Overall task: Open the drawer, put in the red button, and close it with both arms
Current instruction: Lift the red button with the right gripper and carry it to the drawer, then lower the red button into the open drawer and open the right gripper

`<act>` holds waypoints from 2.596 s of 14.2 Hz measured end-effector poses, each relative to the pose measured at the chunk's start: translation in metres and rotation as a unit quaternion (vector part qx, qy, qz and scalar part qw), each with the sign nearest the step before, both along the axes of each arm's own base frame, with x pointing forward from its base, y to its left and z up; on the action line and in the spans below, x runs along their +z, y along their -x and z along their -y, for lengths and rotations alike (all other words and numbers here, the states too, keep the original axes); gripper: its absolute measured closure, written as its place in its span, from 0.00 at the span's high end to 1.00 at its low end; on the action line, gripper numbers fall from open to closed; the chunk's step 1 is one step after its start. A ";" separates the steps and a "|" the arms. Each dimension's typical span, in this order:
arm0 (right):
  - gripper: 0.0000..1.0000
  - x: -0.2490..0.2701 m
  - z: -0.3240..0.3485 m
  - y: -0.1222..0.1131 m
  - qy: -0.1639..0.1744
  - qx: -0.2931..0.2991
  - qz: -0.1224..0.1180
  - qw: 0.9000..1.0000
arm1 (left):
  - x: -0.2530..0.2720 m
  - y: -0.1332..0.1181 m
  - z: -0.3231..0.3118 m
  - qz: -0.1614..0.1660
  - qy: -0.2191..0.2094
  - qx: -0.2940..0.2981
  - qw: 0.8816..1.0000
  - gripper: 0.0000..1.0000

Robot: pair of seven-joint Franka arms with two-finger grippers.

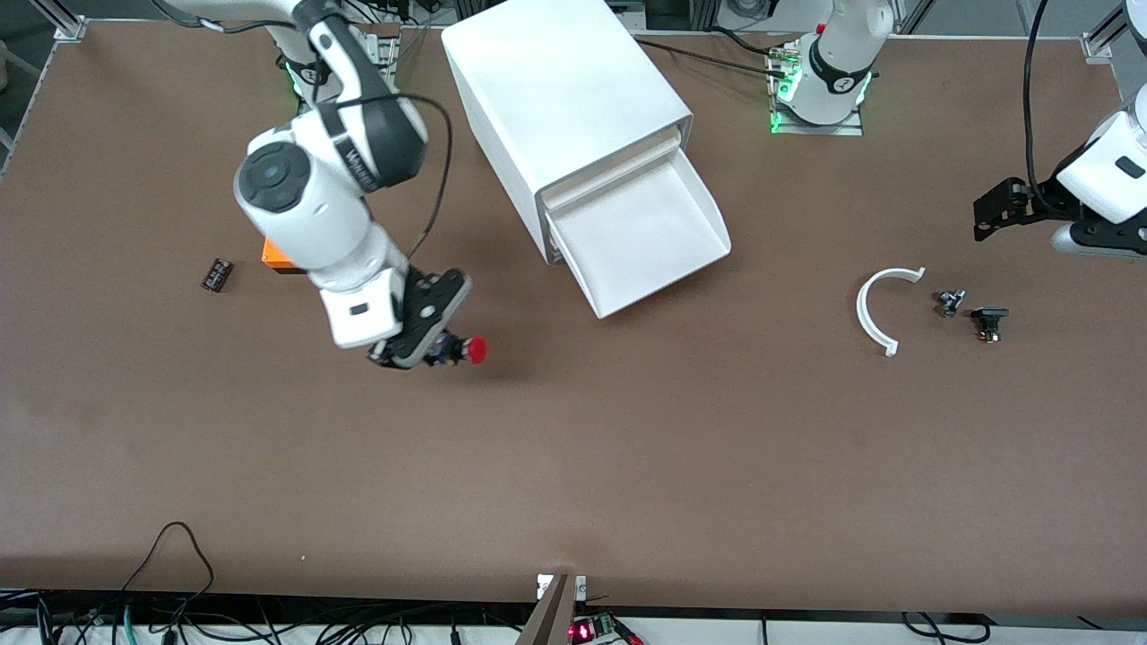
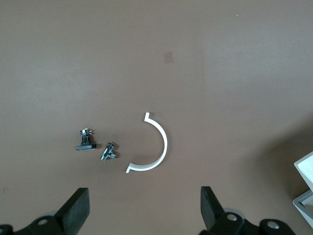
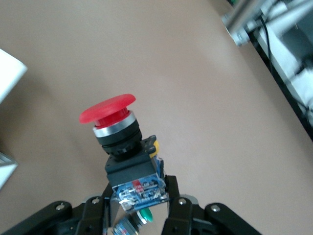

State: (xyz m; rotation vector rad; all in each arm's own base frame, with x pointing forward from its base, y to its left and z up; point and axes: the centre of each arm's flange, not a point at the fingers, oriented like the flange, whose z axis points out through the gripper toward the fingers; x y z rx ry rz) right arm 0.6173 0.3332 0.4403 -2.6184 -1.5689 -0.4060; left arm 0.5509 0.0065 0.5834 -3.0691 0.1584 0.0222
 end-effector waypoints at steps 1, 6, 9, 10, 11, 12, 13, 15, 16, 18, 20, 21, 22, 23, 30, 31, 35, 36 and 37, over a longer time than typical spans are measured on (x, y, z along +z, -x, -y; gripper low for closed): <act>0.42 0.006 -0.016 0.007 -0.003 0.013 0.005 1.000 | 0.000 0.000 0.000 0.000 0.000 0.000 1.000 1.00; 0.42 0.017 -0.087 0.038 -0.008 0.099 0.025 0.995 | 0.003 0.000 0.006 0.003 0.000 -0.004 1.000 1.00; 0.42 0.005 -0.147 0.071 -0.010 0.153 0.024 0.988 | 0.004 0.000 0.006 0.004 0.000 -0.005 1.000 1.00; 0.42 -0.001 -0.166 0.083 -0.010 0.172 0.022 0.985 | 0.004 0.000 0.006 0.004 0.000 -0.005 1.000 1.00; 0.42 -0.007 -0.183 0.095 -0.008 0.192 0.021 0.981 | 0.004 0.000 0.006 0.005 0.000 -0.004 1.000 1.00; 0.42 -0.012 -0.196 0.105 -0.005 0.212 0.017 0.977 | 0.004 0.000 0.006 0.005 0.000 -0.004 1.000 1.00; 0.42 -0.015 -0.208 0.117 0.000 0.229 0.012 0.973 | 0.004 0.000 0.006 0.005 0.000 -0.004 1.000 1.00; 0.42 -0.022 -0.229 0.143 0.017 0.260 -0.004 0.966 | 0.004 0.000 0.006 0.005 0.000 -0.004 1.000 1.00; 0.42 -0.027 -0.236 0.155 0.033 0.277 -0.011 0.960 | 0.005 0.000 0.007 0.006 0.000 -0.004 1.000 1.00; 0.42 -0.039 -0.242 0.167 0.057 0.311 -0.023 0.948 | 0.007 0.000 0.008 0.008 0.002 -0.004 1.000 1.00; 0.42 -0.054 -0.240 0.166 0.074 0.331 -0.034 0.940 | 0.009 -0.001 0.008 0.013 0.003 -0.004 1.000 1.00; 0.42 -0.060 -0.237 0.164 0.083 0.335 -0.036 0.938 | 0.010 -0.003 0.008 0.019 0.003 -0.005 1.000 1.00; 0.42 -0.066 -0.235 0.161 0.091 0.337 -0.037 0.936 | 0.010 -0.004 0.008 0.024 0.003 -0.005 1.000 1.00; 0.42 -0.072 -0.234 0.160 0.095 0.337 -0.040 0.936 | 0.010 -0.005 0.008 0.026 0.004 -0.005 1.000 1.00; 0.42 -0.108 -0.237 0.161 0.114 0.332 -0.056 0.935 | 0.010 -0.005 0.008 0.027 0.004 -0.005 1.000 1.00; 0.47 -0.107 -0.239 0.162 0.114 0.325 -0.055 0.937 | 0.010 -0.005 0.008 0.028 0.004 -0.005 1.000 1.00; 0.83 -0.079 -0.246 0.155 0.097 0.288 -0.035 0.952 | 0.009 -0.010 0.009 0.039 0.006 -0.006 0.999 1.00; 0.93 -0.065 -0.247 0.150 0.088 0.270 -0.026 0.959 | 0.008 -0.014 0.010 0.051 0.011 -0.007 0.999 1.00; 1.00 -0.050 -0.248 0.145 0.078 0.242 -0.018 0.967 | 0.006 -0.018 0.013 0.057 0.018 -0.008 0.998 1.00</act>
